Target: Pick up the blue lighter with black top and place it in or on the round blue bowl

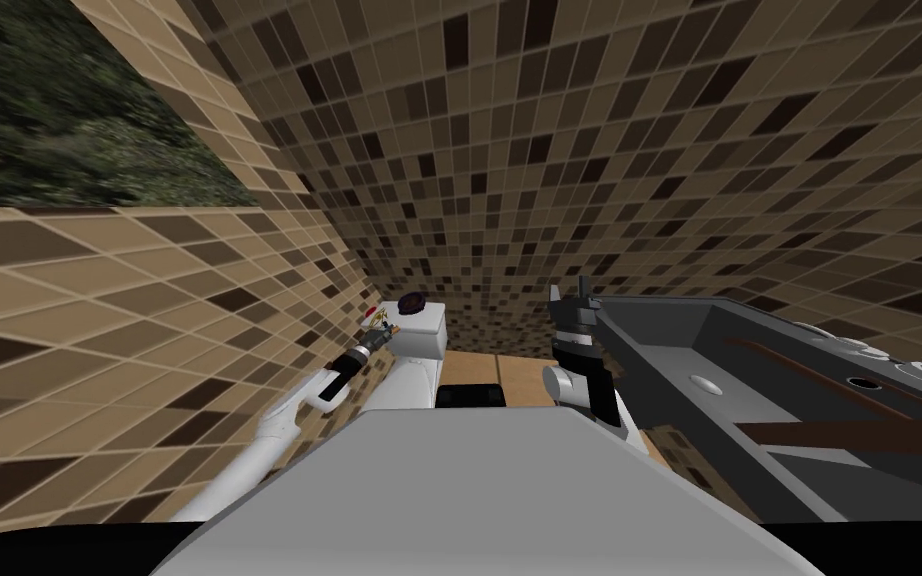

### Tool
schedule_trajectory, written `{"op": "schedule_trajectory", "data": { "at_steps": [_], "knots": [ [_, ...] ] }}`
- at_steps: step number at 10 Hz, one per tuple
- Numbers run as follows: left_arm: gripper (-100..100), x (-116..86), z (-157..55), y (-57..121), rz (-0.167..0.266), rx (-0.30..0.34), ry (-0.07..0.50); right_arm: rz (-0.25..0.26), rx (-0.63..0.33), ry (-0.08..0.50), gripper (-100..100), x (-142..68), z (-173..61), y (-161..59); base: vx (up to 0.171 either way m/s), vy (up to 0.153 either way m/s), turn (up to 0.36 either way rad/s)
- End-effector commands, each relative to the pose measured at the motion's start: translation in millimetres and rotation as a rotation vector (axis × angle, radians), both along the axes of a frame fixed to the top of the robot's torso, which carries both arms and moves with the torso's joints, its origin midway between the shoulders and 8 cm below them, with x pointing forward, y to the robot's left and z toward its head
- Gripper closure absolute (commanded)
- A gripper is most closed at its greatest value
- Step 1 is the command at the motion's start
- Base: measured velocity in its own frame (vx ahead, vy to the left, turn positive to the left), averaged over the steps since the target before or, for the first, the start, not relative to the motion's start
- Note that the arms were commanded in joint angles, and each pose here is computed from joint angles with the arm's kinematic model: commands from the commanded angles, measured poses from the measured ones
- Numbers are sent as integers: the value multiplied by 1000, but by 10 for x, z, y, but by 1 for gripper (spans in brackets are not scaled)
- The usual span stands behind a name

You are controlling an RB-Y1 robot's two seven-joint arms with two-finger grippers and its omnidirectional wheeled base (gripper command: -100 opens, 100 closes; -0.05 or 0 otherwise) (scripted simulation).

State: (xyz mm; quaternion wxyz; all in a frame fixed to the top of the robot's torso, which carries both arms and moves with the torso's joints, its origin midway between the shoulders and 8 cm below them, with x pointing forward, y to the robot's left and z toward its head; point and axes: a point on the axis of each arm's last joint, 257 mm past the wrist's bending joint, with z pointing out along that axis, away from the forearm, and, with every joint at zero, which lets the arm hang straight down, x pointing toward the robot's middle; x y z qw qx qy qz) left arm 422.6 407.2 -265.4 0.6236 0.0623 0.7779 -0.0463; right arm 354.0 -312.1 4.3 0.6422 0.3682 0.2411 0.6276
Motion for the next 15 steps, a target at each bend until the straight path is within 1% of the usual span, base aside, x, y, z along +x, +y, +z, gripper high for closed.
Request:
{"op": "schedule_trajectory", "data": {
  "at_steps": [1, 4, 6, 9, 10, 11, 15],
  "knots": [
    [100, 60, 102, 17, 1, -7, -4, 0, 0, 0, 0, 0, 0, 0, 14, 17, -26],
    [100, 283, 408, 25, -10, -8, -28, 0, 0, 0, 0, 0, 0, 0, 74, 1, -83],
    [100, 367, 520, 21, -14, -6, -38, 0, 0, 0, 0, 0, 0, 0, 100, 1, -49],
    [100, 566, 802, -14, -30, 6, -66, 0, 0, 0, 0, 0, 0, 0, 126, -11, -95],
    [100, 517, 745, -13, -28, 4, -61, 0, 0, 0, 0, 0, 0, 0, 49, -14, -24],
    [-100, 529, 767, -18, -28, 3, -64, 0, 0, 0, 0, 0, 0, 0, 12, -3, -1],
    [-100, 529, 767, -19, -28, 3, -64, 0, 0, 0, 0, 0, 0, 0, 1, 0, 0]
  ]
}}
